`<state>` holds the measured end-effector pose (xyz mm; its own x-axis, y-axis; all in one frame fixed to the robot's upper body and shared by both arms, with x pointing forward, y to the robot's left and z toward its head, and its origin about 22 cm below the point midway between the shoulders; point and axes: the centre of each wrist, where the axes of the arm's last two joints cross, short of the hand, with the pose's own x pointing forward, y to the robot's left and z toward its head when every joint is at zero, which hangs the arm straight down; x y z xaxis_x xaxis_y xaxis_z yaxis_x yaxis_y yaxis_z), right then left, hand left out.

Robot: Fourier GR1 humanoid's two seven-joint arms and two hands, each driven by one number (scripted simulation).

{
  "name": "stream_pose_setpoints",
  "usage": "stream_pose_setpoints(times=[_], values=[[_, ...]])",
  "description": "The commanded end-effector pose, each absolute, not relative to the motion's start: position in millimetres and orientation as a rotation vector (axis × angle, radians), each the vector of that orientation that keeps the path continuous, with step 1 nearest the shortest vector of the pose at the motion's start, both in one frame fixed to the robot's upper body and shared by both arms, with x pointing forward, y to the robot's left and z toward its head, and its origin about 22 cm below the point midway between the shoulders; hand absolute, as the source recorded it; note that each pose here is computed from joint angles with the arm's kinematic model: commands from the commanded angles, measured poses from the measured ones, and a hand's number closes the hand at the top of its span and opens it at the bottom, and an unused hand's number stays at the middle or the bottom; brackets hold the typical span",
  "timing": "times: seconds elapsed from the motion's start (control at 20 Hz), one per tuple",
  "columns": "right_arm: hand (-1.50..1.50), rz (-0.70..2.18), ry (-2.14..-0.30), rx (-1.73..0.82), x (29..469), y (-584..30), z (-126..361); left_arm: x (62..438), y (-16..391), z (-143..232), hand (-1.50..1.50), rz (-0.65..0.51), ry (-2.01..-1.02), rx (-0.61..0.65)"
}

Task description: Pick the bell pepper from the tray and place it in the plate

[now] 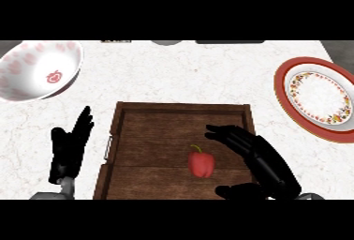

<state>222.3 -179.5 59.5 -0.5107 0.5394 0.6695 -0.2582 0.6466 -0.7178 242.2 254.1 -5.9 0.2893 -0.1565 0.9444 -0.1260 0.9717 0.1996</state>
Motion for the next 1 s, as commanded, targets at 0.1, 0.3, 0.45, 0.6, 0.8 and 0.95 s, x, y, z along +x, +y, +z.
stream_pose_setpoints(times=[0.1,0.3,0.45,0.6,0.8,0.95], values=[[-1.50,1.263,-1.741,-0.542,221.1,-158.1,92.9,242.3,245.7,-11.2,0.00,-0.013,-1.276,0.242],[-1.50,1.406,-1.583,-0.611,218.7,-146.2,135.5,240.0,241.3,-23.2,0.00,-0.048,-1.278,0.253],[-1.50,1.519,-1.409,-0.591,219.3,-119.4,133.8,250.8,237.3,-1.8,0.00,-0.043,-1.287,0.246],[-1.50,1.568,-1.280,-0.554,234.9,-101.6,138.7,254.8,246.3,-5.3,0.00,-0.039,-1.287,0.242],[-1.50,1.601,-1.174,-0.530,233.9,-87.8,131.8,245.5,242.9,-6.8,0.00,-0.042,-1.291,0.239],[-1.50,1.591,-1.141,-0.573,234.7,-92.9,130.4,237.0,261.0,-3.3,0.00,-0.035,-1.280,0.242]])
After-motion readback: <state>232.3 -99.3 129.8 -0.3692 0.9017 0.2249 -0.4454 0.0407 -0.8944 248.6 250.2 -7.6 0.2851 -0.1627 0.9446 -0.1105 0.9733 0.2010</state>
